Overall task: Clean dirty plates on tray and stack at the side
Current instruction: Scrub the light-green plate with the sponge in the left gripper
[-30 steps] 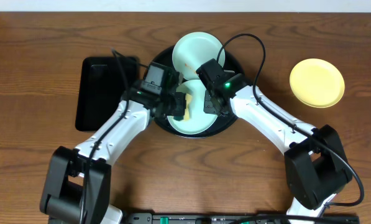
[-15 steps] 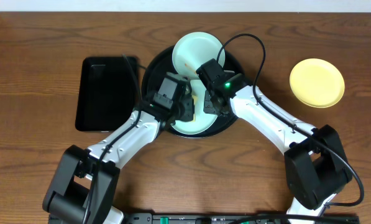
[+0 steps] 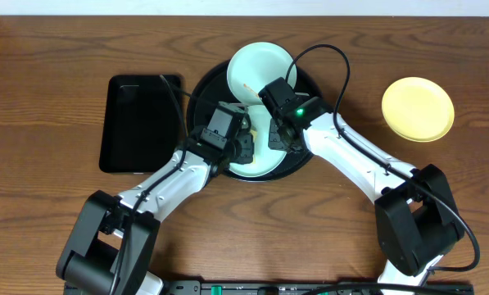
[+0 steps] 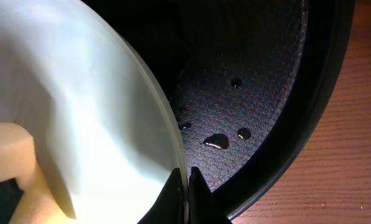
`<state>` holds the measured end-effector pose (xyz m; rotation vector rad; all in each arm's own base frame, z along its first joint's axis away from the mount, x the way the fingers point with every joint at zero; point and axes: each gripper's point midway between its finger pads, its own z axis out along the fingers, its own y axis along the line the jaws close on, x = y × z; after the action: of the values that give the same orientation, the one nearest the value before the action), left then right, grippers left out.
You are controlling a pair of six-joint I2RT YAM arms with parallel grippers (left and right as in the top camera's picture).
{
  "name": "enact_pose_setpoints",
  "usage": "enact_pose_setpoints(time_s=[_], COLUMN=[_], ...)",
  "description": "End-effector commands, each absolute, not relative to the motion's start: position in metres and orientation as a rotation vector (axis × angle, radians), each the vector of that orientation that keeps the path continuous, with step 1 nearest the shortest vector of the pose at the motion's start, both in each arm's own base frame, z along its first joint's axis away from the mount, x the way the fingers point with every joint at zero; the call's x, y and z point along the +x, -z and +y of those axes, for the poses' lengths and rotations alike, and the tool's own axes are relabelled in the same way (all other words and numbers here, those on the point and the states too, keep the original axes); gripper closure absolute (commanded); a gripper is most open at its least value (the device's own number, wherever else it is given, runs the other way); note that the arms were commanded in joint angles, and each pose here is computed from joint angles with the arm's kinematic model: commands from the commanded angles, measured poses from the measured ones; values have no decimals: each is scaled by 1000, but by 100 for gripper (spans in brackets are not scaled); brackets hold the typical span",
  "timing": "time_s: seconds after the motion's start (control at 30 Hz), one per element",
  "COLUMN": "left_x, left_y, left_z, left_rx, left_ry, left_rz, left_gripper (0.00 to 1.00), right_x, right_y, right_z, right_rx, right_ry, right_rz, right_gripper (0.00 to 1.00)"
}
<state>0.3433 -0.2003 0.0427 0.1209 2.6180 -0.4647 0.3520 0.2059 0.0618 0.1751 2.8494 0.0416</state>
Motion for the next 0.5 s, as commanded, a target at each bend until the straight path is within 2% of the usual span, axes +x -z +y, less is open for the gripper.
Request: enact_pose_setpoints(time_s=[0.0, 0.47], left_x=[340, 349], left_y=[-32, -28], left_z=[-193, -189], left_rx=[102, 84], left_ry=[430, 382], left_rz=[2641, 2616], left_gripper=[92, 93], right_x=[355, 355], right_y=[-57, -57], right_z=[198, 198], right_rx=[210, 210], right_ry=[-26, -26], right_rz=[2855, 2855], right_gripper=[99, 99])
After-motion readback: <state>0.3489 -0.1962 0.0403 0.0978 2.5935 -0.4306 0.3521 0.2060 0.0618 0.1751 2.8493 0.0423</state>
